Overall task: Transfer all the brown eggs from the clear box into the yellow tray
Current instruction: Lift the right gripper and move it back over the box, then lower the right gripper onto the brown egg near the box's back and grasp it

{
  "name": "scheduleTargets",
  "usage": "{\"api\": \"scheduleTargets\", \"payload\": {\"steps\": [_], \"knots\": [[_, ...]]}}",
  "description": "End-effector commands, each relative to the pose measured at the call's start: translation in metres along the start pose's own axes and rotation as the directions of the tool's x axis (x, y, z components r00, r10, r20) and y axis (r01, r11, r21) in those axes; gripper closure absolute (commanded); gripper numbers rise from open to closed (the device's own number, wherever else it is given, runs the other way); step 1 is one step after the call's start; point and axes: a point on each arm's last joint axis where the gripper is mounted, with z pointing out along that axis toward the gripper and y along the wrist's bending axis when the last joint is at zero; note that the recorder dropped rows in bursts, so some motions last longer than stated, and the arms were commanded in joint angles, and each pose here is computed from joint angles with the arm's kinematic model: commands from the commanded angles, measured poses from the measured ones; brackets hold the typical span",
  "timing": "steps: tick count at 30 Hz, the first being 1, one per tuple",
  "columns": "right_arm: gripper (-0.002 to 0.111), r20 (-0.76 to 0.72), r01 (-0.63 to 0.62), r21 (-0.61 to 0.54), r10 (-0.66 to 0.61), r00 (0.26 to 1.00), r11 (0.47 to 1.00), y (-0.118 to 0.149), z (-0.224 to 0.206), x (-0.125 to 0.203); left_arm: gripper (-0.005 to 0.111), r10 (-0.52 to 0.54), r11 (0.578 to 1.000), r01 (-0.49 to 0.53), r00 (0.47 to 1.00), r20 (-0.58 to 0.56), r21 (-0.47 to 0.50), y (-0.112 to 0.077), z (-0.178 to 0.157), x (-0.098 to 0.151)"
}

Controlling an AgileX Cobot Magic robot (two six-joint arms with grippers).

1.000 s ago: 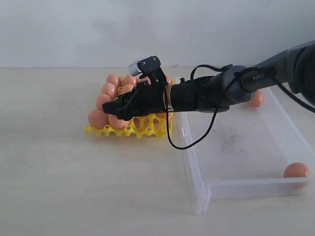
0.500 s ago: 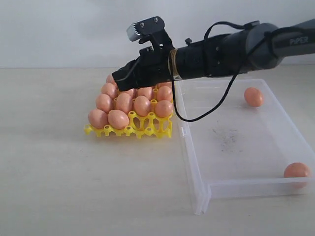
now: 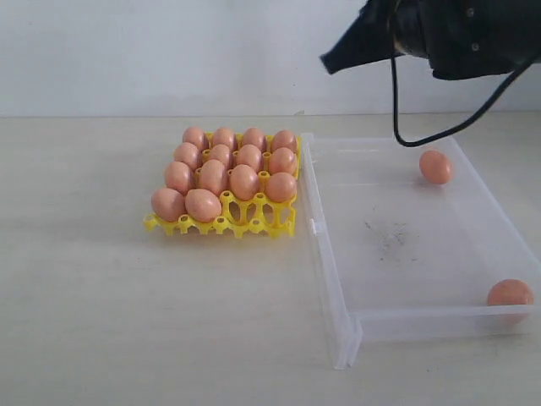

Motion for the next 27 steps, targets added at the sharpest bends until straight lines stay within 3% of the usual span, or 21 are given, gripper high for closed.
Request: {"api": "scheduleTargets", "payload": {"steps": [1,5,7,10,11,13,16,18,19,20,21,25,27], "knots": [[0.109,-0.213,0.127,0.054,-0.113,0.971,0.990,-0.018,0.000,0.024,0.103,-0.017,1.000,0.017,1.000,0.020,0.004,0.000,0.000,-0.003],[0.109,-0.313,-0.078,-0.007,0.072,0.947,0.997,-0.039,0.012,0.050,0.103,-0.017,1.000,0.017,1.000,0.020,0.004,0.000,0.000,-0.003],[0.109,-0.385,-0.118,-0.019,0.102,0.917,0.993,-0.053,0.017,0.064,0.103,-0.017,1.000,0.017,1.000,0.020,0.004,0.000,0.000,-0.003],[0.109,-0.572,-0.141,-0.106,0.055,0.819,0.984,-0.061,0.024,0.084,0.103,-0.017,1.000,0.017,1.000,0.020,0.004,0.000,0.000,-0.003],[0.109,-0.666,-0.180,-0.177,0.017,0.746,0.968,-0.062,0.032,0.094,0.103,-0.017,1.000,0.017,1.000,0.020,0.004,0.000,0.000,-0.003],[0.109,-0.741,-0.251,-0.198,0.023,0.671,0.948,-0.056,0.046,0.102,0.103,-0.017,1.000,0.017,1.000,0.020,0.004,0.000,0.000,-0.003],[0.104,-0.755,-0.241,-0.213,-0.003,0.656,0.947,-0.050,0.064,0.108,0.103,-0.017,1.000,0.017,1.000,0.020,0.004,0.000,0.000,-0.003],[0.084,-0.759,-0.222,-0.233,-0.035,0.650,0.947,-0.045,0.077,0.115,0.103,-0.017,1.000,0.017,1.000,0.020,0.004,0.000,0.000,-0.003],[0.062,-0.751,-0.201,-0.235,-0.047,0.659,0.951,-0.043,0.086,0.119,0.103,-0.017,1.000,0.017,1.000,0.020,0.004,0.000,0.000,-0.003],[0.047,-0.748,-0.212,-0.213,-0.020,0.664,0.954,-0.040,0.092,0.122,0.103,-0.017,1.000,0.017,1.000,0.020,0.004,0.000,0.000,-0.003],[0.040,-0.738,-0.225,-0.193,0.010,0.675,0.955,-0.038,0.098,0.123,0.103,-0.017,1.000,0.017,1.000,0.020,0.004,0.000,0.000,-0.003],[0.057,-0.690,-0.211,-0.205,0.012,0.723,0.956,-0.030,0.116,0.132,0.103,-0.017,1.000,0.017,1.000,0.020,0.004,0.000,0.000,-0.003],[0.057,-0.678,-0.184,-0.209,-0.007,0.735,0.960,-0.029,0.122,0.133,0.103,-0.017,1.000,0.017,1.000,0.020,0.004,0.000,0.000,-0.003]]}}
